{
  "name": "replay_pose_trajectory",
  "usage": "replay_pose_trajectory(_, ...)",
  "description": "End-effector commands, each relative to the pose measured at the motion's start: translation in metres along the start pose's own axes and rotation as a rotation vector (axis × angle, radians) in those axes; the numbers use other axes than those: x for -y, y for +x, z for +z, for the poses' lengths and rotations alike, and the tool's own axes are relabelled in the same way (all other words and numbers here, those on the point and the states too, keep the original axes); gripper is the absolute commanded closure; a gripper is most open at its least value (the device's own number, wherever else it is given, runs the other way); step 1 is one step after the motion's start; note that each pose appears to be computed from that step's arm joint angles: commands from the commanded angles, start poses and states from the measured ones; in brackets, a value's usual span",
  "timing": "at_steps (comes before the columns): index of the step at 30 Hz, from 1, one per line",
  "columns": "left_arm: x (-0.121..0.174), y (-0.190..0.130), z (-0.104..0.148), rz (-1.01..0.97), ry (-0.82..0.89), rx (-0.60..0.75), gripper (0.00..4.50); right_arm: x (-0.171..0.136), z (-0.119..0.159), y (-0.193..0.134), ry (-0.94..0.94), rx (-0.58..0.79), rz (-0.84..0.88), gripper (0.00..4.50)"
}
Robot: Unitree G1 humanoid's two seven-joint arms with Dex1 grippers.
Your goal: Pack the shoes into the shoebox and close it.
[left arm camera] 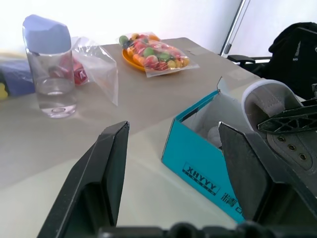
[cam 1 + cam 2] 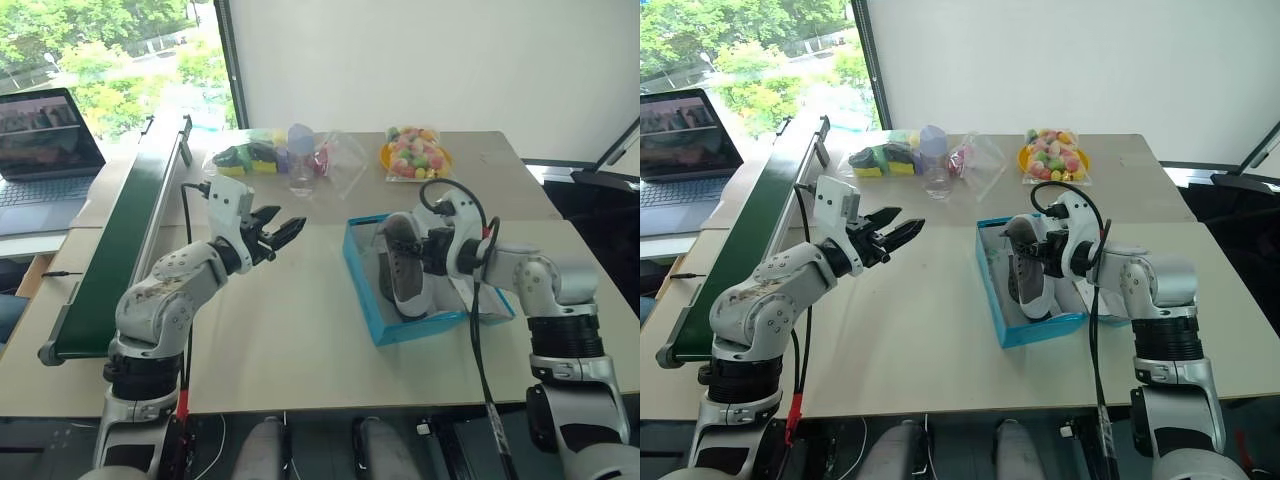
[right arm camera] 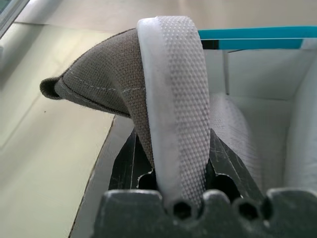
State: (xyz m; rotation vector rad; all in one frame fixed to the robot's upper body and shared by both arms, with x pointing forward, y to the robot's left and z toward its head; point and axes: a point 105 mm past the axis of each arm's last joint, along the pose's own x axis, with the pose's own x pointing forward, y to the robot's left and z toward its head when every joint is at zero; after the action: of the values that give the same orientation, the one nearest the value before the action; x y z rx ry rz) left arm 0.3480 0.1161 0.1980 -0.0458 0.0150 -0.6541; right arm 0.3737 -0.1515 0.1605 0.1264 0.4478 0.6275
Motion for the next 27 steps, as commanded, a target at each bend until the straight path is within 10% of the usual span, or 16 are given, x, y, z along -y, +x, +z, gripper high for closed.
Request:
replay_pose_trajectory(1,-0.002,-0.002,0.010,0.013,0.025,0.047,1.44,-0.020,0.043,-0.014,-0.075,0.099,0.048,3.96)
replay_pose_trajectory(27,-0.003,-0.007,0.009,0.049,0.038,0.047,1.44,-0.021,-0.005,0.010,-0.050,-0.059,0.082,3.96)
